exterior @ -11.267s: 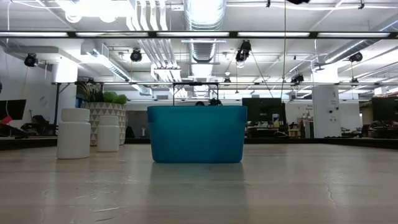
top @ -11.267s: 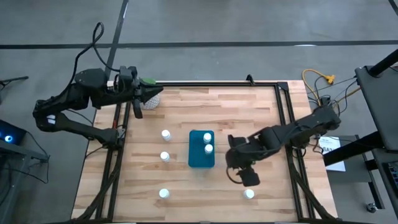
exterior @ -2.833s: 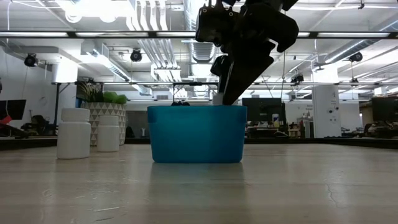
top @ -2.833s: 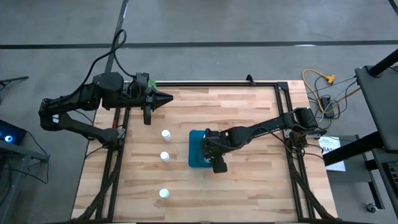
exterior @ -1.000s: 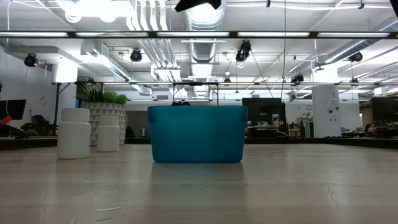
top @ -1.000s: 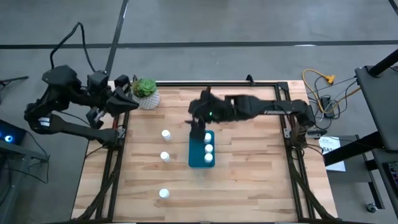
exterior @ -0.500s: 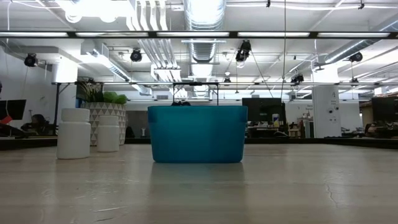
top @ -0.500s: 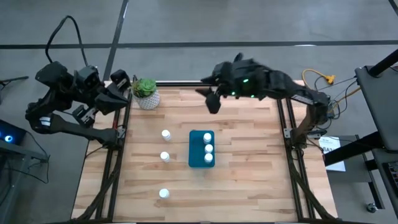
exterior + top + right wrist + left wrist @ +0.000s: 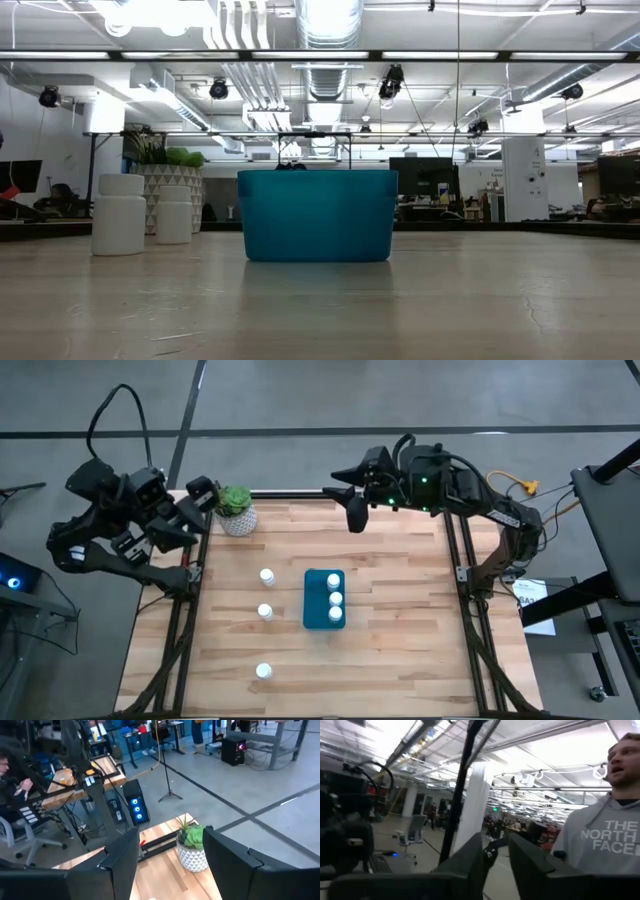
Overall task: Pick and place pill bottles into a basket
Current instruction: Put the white medicine bottle into the blue bin
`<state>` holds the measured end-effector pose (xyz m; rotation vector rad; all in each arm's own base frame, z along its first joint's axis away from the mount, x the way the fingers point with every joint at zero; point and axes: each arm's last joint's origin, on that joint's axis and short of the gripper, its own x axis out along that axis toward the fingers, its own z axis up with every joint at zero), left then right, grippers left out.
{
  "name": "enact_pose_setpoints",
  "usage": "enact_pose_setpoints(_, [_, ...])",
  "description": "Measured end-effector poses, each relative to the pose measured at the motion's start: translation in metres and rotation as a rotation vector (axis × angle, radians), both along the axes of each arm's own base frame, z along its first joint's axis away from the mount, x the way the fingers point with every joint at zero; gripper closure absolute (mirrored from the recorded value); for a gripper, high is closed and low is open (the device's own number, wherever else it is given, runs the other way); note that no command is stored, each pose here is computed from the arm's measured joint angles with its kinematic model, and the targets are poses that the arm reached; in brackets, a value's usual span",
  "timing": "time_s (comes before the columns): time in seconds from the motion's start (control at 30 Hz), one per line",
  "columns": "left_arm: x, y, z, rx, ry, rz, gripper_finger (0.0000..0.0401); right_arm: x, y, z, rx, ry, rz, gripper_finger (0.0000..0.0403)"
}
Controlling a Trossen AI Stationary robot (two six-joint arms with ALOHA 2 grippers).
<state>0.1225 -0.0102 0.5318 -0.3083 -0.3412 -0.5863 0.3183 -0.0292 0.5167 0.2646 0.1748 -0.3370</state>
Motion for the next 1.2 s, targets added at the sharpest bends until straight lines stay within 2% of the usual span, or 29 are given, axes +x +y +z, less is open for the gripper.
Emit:
enact_pose_setpoints(0.2, [-0.002,-0.002,0.000,0.028,0.002,-0.060,0.0233,-0.005,-0.001,0.004,0.003,-0.018,-0.026,0.0193])
enact_pose_setpoints(0.33, [-0.002,-0.002,0.000,0.001,0.019,-0.075,0.0180,-0.010,-0.001,0.007,0.012,-0.034,-0.033,0.0193])
enact_pose_setpoints(0.53, [0.000,-0.003,-0.009,-0.006,0.132,-0.112,0.0121,-0.011,-0.001,0.007,0.013,-0.026,-0.032,0.0193])
enact_pose_setpoints(0.7, [0.000,-0.008,-0.023,-0.015,0.300,-0.158,0.0111,-0.012,0.000,0.005,0.018,-0.003,-0.032,0.0193])
enact_pose_setpoints(0.9, [0.004,-0.022,-0.030,-0.006,0.379,-0.247,0.0111,-0.013,0.000,-0.001,0.023,0.054,-0.033,0.0193])
enact_pose_setpoints(1.2, [0.027,-0.055,-0.059,0.056,0.674,-0.392,0.0111,-0.013,0.000,-0.005,0.014,0.094,-0.031,0.0193])
